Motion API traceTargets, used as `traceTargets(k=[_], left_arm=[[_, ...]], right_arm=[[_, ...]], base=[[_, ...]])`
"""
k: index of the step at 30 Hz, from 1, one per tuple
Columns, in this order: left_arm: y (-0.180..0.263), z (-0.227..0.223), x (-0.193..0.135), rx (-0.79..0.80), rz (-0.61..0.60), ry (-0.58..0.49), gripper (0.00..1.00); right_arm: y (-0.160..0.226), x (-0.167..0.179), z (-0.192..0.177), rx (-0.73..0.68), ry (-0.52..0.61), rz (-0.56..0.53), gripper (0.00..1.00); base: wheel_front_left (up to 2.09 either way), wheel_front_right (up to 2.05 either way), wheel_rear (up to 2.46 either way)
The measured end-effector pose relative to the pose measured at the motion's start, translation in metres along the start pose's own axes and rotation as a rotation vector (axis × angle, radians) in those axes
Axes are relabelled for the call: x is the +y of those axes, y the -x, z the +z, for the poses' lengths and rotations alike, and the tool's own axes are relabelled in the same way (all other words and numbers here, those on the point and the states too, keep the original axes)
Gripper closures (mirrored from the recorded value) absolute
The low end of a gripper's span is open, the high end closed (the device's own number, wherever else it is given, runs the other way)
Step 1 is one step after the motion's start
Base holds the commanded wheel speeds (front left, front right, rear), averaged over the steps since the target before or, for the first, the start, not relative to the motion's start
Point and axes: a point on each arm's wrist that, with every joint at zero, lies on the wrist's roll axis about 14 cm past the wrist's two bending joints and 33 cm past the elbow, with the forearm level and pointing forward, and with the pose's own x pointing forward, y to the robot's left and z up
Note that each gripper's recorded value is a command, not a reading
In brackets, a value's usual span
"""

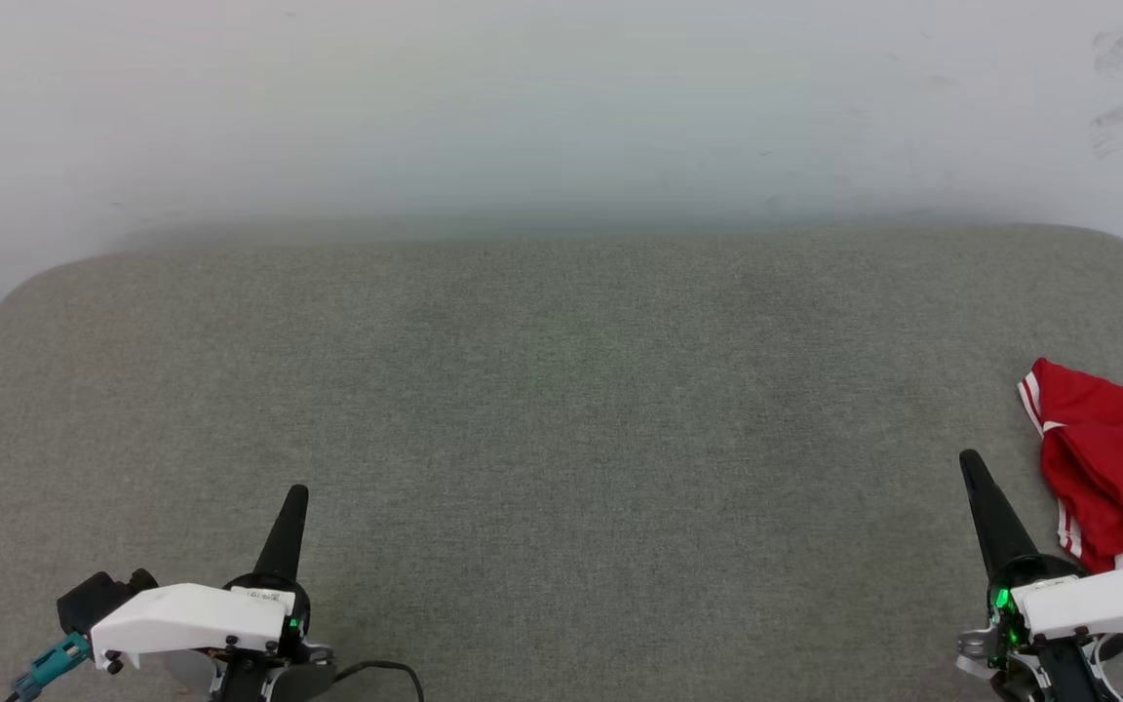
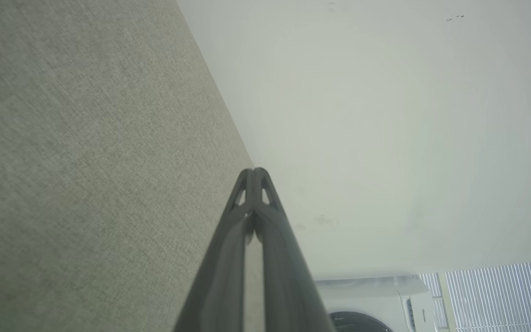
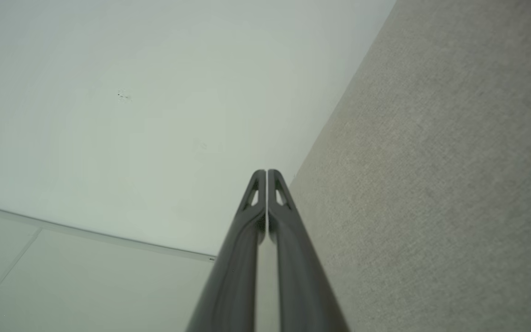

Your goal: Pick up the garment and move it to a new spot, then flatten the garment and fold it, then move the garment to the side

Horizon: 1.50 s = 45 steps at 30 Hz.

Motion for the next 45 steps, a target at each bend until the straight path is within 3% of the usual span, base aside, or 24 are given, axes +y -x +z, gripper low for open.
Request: traceTargets(k=[45], left_arm=[[-0.001, 0.022, -0.009, -0.065, -0.093, 0.313, 1.00]], right_arm=[[-0.013, 0.000, 0.002, -0.018, -0.334, 0.014, 1.00]], base=[[0.00, 0.00, 0.00]])
